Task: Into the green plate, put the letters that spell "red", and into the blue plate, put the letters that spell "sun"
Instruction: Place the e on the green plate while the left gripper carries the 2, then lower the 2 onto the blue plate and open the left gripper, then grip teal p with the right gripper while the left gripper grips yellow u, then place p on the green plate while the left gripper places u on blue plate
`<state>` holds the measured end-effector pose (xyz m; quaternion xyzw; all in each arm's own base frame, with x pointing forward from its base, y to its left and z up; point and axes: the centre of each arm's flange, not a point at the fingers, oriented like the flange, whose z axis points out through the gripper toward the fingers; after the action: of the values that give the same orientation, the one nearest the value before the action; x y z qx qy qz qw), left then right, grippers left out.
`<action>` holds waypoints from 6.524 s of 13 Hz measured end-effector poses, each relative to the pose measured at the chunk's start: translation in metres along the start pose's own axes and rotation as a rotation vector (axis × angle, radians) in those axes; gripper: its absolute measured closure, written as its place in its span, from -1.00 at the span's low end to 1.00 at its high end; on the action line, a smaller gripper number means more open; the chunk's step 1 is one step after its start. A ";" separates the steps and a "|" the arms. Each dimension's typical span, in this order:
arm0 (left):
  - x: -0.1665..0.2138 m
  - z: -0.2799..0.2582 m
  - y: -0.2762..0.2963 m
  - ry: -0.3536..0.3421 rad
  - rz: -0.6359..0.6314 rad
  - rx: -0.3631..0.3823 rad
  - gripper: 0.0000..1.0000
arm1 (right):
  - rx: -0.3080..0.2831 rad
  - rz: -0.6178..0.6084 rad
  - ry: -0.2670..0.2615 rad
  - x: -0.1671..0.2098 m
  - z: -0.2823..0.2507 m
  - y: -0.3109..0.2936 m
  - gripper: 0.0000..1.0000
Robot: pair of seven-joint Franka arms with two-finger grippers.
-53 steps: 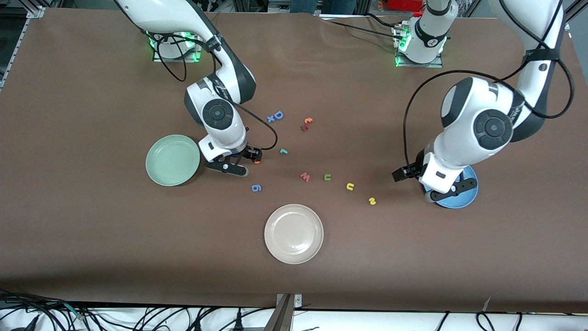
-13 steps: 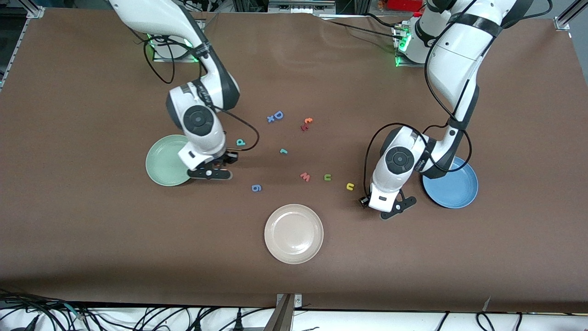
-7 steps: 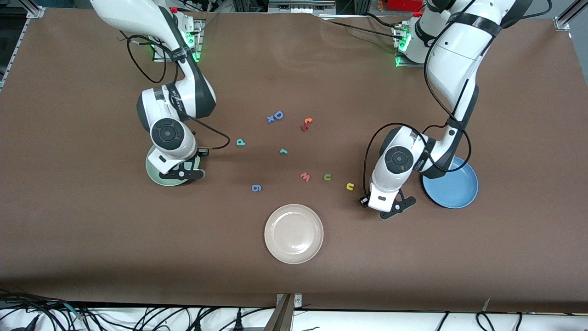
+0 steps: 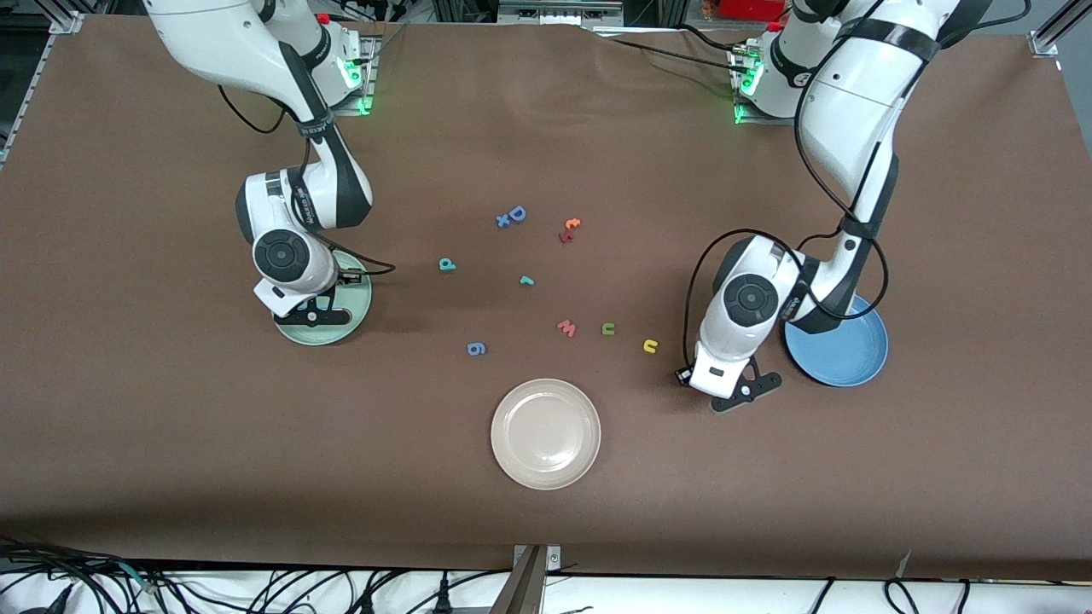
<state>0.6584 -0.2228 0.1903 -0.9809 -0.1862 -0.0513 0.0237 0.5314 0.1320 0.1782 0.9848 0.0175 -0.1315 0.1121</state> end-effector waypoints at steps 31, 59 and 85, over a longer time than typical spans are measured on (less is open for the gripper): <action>0.067 -0.016 -0.198 -0.255 0.665 -0.070 -0.44 | 0.262 1.153 0.073 -0.065 -0.021 -0.187 -0.63; -0.075 0.000 0.067 -0.091 0.745 -0.159 -0.46 | 0.204 1.078 0.031 -0.053 -0.077 -0.177 0.47; -0.008 -0.009 0.009 -0.111 0.800 -0.100 0.45 | 0.255 0.697 -0.122 0.011 -0.067 0.027 -1.00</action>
<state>0.6538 -0.2344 0.1977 -0.9771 0.2119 0.0060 -0.0160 0.5605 0.1213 0.2443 0.9281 -0.3419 -0.1450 0.0273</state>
